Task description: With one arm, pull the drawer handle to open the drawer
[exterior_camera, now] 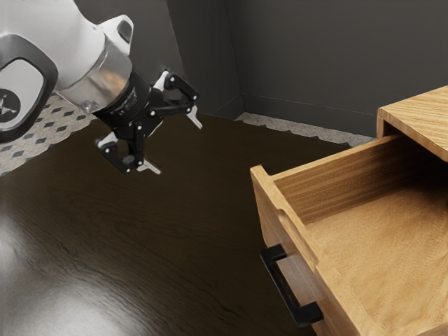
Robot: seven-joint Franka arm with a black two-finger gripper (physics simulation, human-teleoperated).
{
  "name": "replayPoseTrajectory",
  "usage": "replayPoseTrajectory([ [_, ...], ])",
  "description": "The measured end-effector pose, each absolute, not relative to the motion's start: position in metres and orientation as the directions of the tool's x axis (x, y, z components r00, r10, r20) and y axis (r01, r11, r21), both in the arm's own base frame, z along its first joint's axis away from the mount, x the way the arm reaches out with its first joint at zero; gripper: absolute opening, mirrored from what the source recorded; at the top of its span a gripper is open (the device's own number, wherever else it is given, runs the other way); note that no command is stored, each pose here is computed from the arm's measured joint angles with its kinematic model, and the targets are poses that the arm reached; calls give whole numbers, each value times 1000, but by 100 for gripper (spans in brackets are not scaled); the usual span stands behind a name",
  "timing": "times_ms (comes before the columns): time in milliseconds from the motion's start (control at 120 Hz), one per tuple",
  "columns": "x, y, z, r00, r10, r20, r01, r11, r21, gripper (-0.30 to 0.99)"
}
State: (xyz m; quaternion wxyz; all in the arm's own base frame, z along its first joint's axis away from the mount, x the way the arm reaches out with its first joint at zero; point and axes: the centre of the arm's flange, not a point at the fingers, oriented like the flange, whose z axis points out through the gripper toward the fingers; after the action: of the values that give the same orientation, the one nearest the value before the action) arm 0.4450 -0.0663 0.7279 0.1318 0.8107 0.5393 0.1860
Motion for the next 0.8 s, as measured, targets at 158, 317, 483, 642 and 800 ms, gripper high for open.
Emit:
replayPoseTrajectory([
  [158,419,-80,731,519,830,206,797,-557,236,69],
  [317,416,-94,732,659,722,211,714,-689,125,69],
  [483,434,-99,730,758,627,183,627,-776,62,69],
  [642,476,-106,729,832,533,152,536,-844,25,69],
  [800,486,-108,725,882,452,130,457,-890,-6,69],
])
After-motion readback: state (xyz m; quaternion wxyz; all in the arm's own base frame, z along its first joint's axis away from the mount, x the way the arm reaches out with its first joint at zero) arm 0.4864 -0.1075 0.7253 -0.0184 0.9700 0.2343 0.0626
